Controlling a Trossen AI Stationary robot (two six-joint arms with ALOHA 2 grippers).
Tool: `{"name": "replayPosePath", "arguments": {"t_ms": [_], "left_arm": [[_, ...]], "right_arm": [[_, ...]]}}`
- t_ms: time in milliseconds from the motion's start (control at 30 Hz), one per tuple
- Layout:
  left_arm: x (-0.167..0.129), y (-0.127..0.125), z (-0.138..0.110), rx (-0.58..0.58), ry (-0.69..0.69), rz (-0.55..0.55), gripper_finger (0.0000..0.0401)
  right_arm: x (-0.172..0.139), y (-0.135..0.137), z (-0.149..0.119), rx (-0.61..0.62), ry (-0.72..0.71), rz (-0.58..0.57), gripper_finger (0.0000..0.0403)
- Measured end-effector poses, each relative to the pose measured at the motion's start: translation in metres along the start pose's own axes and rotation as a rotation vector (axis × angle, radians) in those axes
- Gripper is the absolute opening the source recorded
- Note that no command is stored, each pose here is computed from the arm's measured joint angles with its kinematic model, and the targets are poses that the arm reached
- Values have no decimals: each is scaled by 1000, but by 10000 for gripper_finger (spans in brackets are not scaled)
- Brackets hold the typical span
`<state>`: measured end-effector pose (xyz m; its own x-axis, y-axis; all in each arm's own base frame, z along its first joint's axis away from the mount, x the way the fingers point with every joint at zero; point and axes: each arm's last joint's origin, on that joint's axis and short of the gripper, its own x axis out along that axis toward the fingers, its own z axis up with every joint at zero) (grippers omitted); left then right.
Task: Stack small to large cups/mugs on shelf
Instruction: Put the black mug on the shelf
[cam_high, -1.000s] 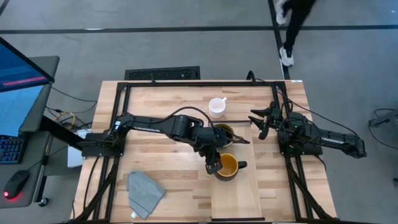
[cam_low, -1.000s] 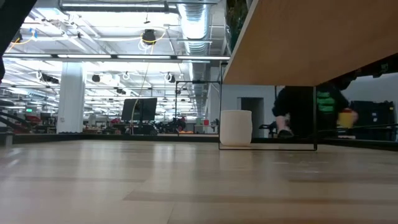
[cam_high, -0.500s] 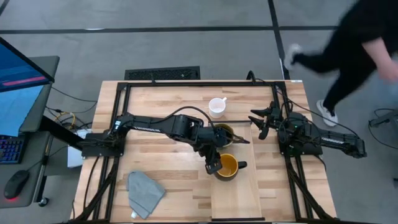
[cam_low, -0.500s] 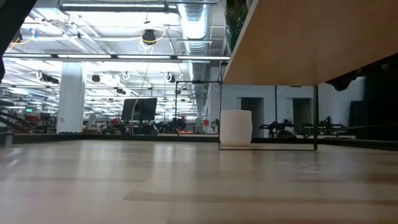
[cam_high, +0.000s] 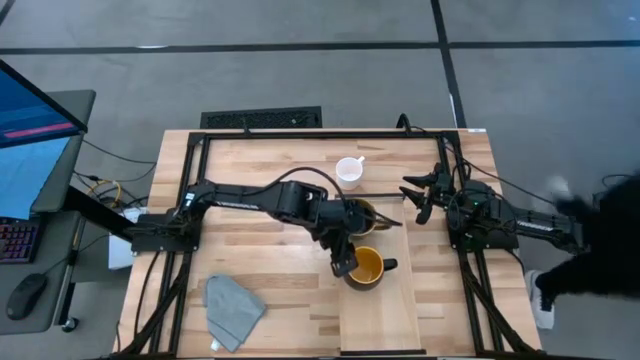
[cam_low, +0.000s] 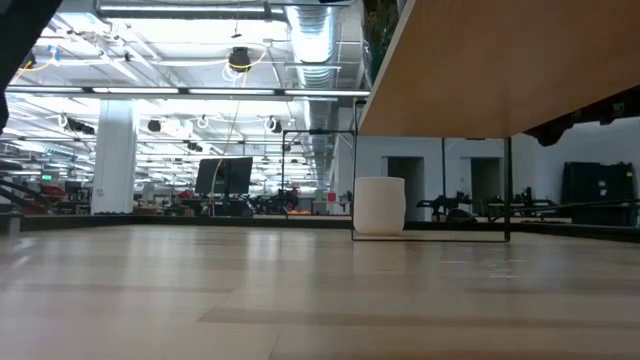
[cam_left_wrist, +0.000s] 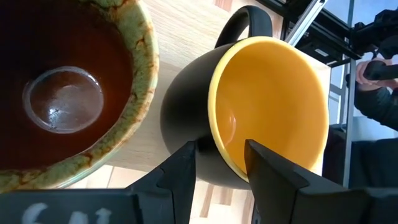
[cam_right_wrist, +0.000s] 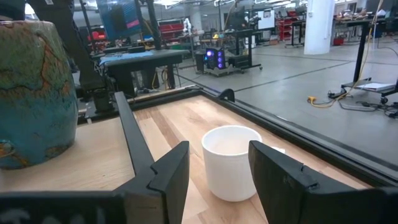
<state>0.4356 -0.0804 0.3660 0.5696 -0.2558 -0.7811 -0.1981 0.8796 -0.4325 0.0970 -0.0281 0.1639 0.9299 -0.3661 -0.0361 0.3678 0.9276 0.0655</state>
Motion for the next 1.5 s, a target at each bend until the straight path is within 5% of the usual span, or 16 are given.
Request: {"name": "replayPosePath", "arguments": {"t_ms": [1500], "left_arm": [[-2,9,4,-23,34,-41,127]], "right_arm": [[0,0,0,-2,0,0,189]]}}
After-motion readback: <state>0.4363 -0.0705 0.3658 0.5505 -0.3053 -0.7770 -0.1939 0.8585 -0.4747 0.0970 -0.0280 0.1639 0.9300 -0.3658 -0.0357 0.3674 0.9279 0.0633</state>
